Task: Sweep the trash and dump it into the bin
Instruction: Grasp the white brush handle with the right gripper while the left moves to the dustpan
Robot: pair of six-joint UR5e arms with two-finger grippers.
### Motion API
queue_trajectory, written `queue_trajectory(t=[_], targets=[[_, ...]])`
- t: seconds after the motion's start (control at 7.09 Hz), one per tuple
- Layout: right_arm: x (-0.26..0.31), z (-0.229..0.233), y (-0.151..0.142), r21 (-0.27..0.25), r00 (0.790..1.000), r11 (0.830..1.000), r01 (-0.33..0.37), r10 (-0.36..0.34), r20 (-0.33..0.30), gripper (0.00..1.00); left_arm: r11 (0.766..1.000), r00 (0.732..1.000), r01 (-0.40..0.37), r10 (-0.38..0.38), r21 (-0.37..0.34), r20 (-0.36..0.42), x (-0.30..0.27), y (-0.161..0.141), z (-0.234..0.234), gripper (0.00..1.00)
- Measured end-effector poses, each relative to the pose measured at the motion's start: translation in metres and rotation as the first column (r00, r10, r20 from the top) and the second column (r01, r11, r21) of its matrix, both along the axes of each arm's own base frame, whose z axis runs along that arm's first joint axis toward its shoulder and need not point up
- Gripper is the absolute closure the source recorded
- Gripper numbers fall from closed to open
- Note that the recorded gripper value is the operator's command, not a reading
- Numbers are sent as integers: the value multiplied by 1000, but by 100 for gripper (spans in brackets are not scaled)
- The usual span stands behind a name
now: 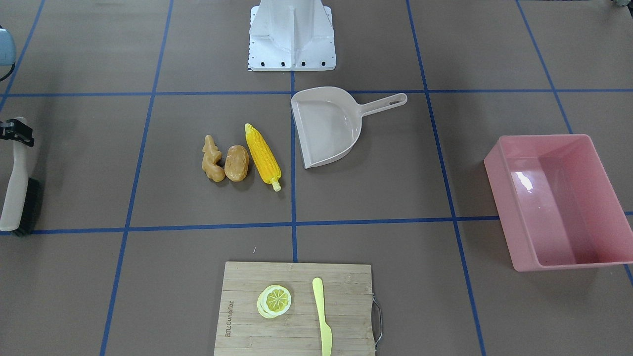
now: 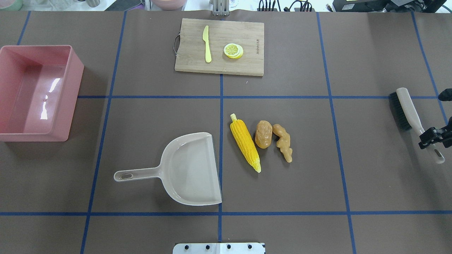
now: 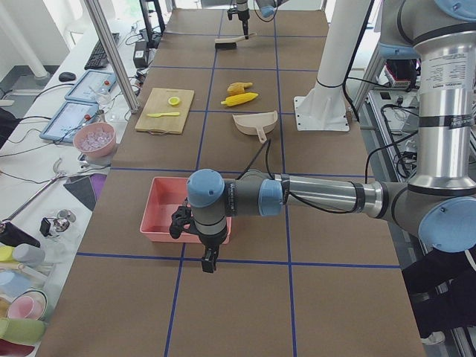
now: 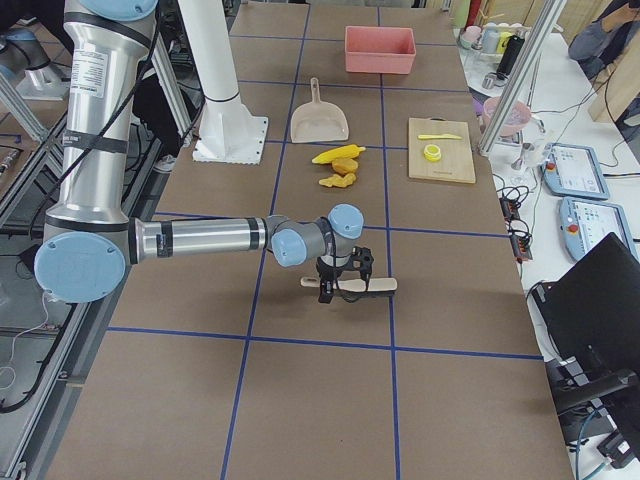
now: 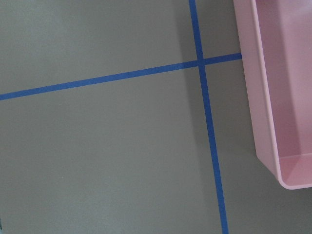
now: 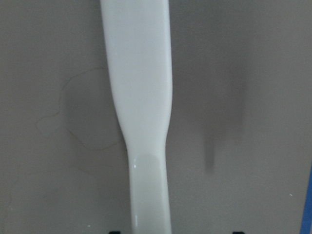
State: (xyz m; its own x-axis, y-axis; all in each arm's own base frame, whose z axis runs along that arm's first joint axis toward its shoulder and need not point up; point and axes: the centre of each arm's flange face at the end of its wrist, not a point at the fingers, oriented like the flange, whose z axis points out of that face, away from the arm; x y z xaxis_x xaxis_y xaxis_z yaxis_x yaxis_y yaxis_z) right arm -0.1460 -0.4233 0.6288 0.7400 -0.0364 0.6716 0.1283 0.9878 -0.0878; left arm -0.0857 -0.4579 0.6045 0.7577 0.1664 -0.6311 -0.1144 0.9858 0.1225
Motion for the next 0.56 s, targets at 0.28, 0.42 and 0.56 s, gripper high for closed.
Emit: queue_trajectory(t=[0.28, 0.42, 0.56], targets=[[-2, 0, 0, -6, 1000, 1000, 4, -3, 1, 100, 999, 1000, -15, 15, 37, 2, 8, -3, -59, 0], [-3, -1, -1, -8, 1000, 1000, 4, -4, 5, 100, 996, 998, -66, 66, 57, 6, 32, -13, -95, 0], [-3, -5, -1, -4, 1000, 1000, 5, -5, 10, 100, 985, 988, -153, 153, 80, 14, 76, -33, -135, 0]])
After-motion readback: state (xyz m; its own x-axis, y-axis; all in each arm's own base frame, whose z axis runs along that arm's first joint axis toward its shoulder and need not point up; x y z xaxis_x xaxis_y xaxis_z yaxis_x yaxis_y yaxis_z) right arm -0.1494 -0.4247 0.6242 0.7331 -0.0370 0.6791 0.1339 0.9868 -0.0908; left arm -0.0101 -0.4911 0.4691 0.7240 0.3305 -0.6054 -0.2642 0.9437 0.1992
